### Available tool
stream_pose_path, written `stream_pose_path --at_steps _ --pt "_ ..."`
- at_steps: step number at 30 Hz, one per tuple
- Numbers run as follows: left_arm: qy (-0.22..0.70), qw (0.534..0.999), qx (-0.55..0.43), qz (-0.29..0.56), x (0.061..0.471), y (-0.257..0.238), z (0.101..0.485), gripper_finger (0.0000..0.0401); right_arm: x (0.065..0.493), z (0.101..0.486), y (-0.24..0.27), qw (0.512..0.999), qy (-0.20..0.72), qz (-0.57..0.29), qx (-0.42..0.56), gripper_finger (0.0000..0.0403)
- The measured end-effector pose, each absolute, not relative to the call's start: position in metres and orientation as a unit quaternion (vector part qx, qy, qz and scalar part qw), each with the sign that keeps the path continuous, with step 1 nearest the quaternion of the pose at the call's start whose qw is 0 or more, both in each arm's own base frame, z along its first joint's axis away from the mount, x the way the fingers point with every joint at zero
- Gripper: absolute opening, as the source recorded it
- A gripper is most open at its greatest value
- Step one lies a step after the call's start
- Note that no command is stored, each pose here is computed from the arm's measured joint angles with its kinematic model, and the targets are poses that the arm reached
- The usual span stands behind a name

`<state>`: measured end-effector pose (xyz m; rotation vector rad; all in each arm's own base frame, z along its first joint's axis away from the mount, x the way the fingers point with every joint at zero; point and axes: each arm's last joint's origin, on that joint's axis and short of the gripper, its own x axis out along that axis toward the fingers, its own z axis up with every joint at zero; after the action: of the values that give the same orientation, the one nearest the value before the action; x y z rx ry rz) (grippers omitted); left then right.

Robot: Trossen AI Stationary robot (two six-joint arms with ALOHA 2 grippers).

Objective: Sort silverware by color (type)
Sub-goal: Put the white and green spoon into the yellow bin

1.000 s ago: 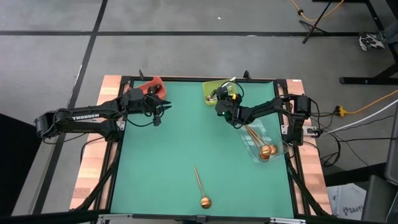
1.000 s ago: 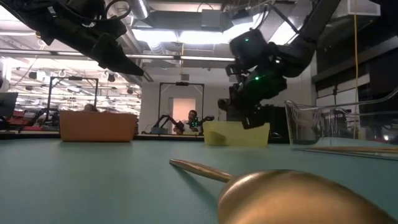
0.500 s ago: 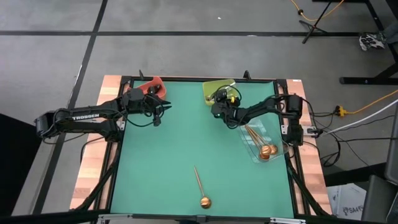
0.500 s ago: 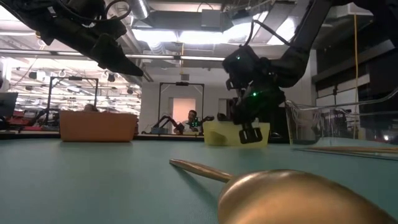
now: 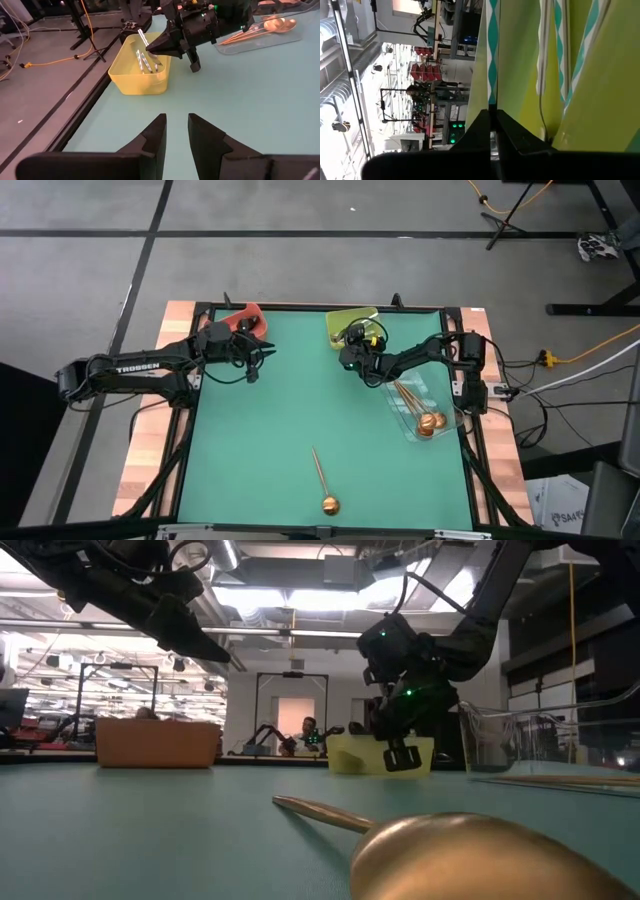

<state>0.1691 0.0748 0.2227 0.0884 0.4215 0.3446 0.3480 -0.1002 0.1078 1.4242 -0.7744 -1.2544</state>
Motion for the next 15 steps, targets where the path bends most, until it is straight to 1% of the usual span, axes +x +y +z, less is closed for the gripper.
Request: stream_pose_path --at_steps 9,15 --pt "0.208 0.962 0.044 0.17 0.1691 0.0748 0.2227 0.0073 0.3481 0.1077 -0.1002 0.519 -0.322 -0.523 0.594 0.0032" --pt "0.208 0.962 0.044 0.17 0.1691 0.0748 0.2227 0.0073 0.3481 0.1077 -0.1002 0.519 -0.322 -0.523 0.594 0.0035"
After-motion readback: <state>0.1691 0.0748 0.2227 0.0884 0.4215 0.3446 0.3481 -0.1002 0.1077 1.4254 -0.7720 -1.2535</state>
